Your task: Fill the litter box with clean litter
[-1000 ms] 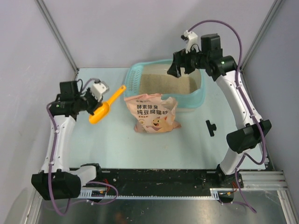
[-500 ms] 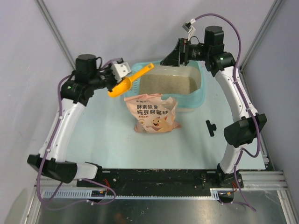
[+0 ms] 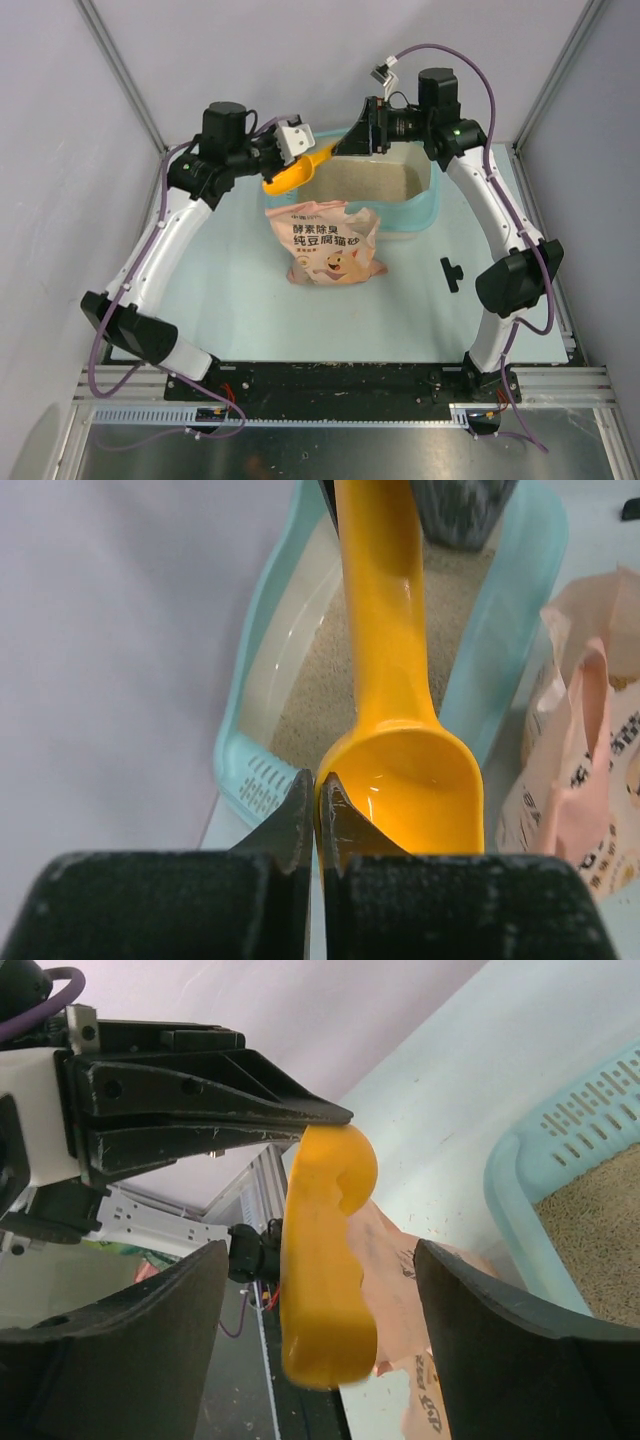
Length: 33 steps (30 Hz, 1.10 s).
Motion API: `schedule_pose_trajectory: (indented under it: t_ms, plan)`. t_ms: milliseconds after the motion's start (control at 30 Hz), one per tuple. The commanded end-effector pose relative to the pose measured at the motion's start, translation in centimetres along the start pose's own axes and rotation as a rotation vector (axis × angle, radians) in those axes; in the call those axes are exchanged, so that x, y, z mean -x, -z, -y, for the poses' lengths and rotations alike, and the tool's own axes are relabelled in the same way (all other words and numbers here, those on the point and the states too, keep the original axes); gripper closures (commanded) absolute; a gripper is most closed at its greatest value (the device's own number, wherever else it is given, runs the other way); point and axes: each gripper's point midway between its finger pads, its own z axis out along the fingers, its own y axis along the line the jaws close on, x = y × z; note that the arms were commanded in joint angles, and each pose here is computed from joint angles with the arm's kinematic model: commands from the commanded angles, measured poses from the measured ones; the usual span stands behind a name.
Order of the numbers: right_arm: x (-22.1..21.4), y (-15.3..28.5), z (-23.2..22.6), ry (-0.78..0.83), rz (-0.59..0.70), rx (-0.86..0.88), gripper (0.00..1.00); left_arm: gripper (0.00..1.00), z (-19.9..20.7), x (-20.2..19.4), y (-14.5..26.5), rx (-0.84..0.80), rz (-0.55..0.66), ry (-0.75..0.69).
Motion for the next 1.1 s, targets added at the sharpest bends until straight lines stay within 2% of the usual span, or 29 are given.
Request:
schedule_pose_trajectory:
  t_ms: [0, 33, 133, 700, 800, 833, 900, 933, 967, 1000, 1033, 1067]
  plan:
    - [0.9, 0.4, -1.0, 0.056, 0.025, 0.001, 0.26, 1.00, -1.8, 3.5, -1.3, 0.041, 0.083, -0.036]
    - [1.0, 0.5, -1.2, 0.063, 0.027, 0.004, 0.33, 1.00, -1.7, 3.7, -1.7, 0.035, 0.085, -0.039]
    - [1.0, 0.7, -1.7, 0.090, 0.026, 0.018, 0.43, 1.00, -1.9, 3.7, -2.7, 0.036, 0.082, -0.030]
    - [1.3, 0.7, -0.9, 0.101, 0.048, -0.010, 0.66, 1.00, -1.6, 3.7, -4.0, 0.028, 0.093, 0.012]
    - [1.5, 0.8, -0.7, 0.100, 0.054, -0.019, 0.73, 1.00, -1.3, 3.8, -4.1, 0.017, 0.098, 0.016]
    - [1.5, 0.9, -0.6, 0.099, 0.056, -0.023, 0.80, 1.00, -1.3, 3.7, -4.2, 0.015, 0.096, 0.020]
    - [1.9, 1.0, -0.2, 0.108, 0.070, -0.042, 0.88, 1.00, -1.0, 3.7, -4.2, 0.004, 0.101, 0.033]
    - [2.2, 1.2, -0.2, 0.118, 0.079, -0.048, 0.97, 0.84, -1.0, 3.7, -4.2, 0.005, 0.102, 0.039]
    - [2.4, 1.4, 0.2, 0.121, 0.087, -0.068, 1.00, 0.73, -1.1, 3.8, -4.1, 0.011, 0.101, 0.051]
    - [2.8, 1.6, 0.2, 0.139, 0.096, -0.081, 1.00, 0.65, -1.1, 3.7, -3.9, 0.017, 0.097, 0.064]
    - [3.3, 2.1, 0.4, 0.153, 0.108, -0.095, 1.00, 0.50, -1.2, 3.8, -3.7, 0.020, 0.098, 0.079]
    - [3.3, 2.4, 0.8, 0.144, 0.109, -0.120, 1.00, 0.45, -1.0, 3.7, -3.5, 0.019, 0.099, 0.111]
